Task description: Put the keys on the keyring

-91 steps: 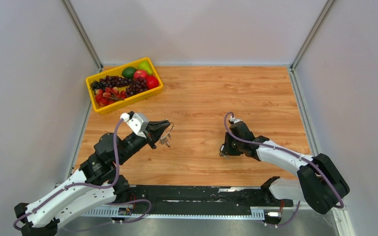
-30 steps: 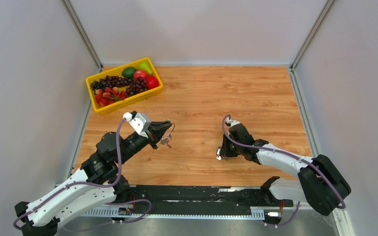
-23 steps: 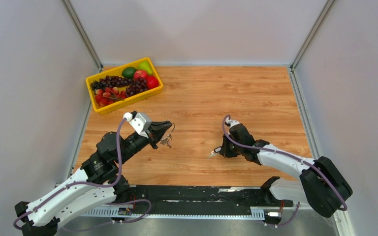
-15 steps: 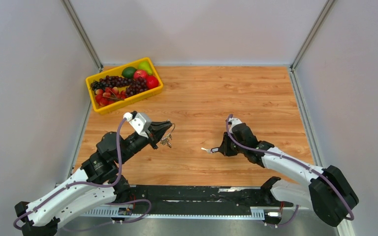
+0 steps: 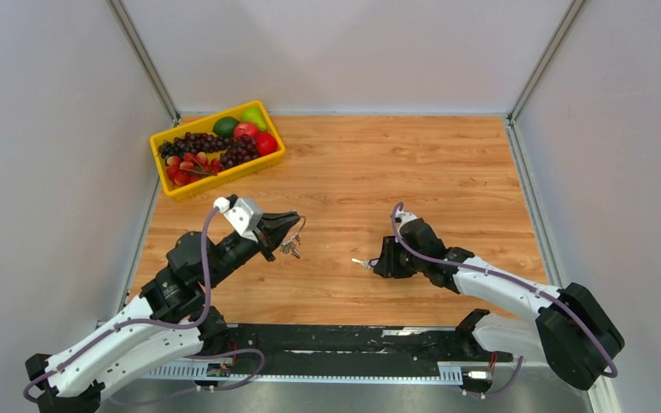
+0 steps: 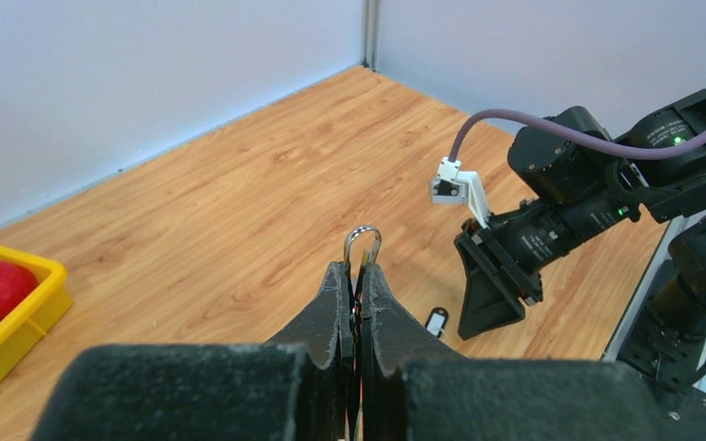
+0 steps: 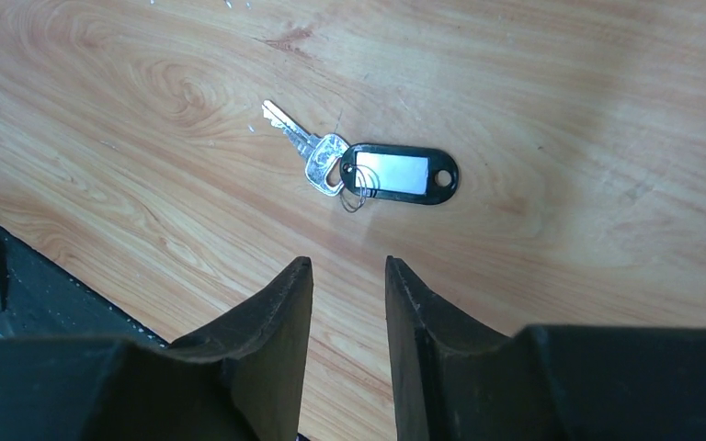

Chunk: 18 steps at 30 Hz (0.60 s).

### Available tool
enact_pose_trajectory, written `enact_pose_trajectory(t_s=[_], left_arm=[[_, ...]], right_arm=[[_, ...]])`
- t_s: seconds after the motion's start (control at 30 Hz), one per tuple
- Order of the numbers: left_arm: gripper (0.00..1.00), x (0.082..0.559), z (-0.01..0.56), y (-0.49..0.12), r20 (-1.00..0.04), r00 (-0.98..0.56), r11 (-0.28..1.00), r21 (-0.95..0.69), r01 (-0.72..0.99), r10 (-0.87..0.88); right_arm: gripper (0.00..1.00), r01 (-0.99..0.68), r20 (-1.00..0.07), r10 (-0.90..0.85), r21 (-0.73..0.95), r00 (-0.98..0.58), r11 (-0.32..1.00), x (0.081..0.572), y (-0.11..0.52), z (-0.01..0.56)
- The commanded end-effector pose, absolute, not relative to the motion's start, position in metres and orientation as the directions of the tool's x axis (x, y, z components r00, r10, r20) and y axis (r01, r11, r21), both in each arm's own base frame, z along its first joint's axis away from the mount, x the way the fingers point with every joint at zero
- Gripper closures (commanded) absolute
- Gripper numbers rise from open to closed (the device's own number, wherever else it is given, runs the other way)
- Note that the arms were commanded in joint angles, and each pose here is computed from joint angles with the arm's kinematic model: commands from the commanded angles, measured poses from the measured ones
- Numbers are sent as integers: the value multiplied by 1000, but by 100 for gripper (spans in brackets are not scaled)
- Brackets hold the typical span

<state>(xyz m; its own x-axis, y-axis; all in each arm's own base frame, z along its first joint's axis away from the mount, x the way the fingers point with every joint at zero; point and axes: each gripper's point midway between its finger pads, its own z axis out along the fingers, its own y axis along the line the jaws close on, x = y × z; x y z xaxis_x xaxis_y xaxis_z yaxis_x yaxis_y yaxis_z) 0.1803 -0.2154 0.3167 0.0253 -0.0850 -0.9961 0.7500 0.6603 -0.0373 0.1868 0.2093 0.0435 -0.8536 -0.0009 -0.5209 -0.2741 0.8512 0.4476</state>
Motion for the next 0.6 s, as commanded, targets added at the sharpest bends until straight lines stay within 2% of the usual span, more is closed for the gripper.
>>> enact_pose_trajectory(t_s=[0.0, 0.57], left_arm=[[100, 178, 332, -213, -989, 46, 657, -56, 752, -137], [100, 176, 333, -210, -988, 48, 658, -62, 750, -148]], right_arm=[[62, -203, -479, 74, 502, -875, 841, 187, 218, 49], [61, -42, -397, 206, 534, -895, 845, 194, 224, 32]])
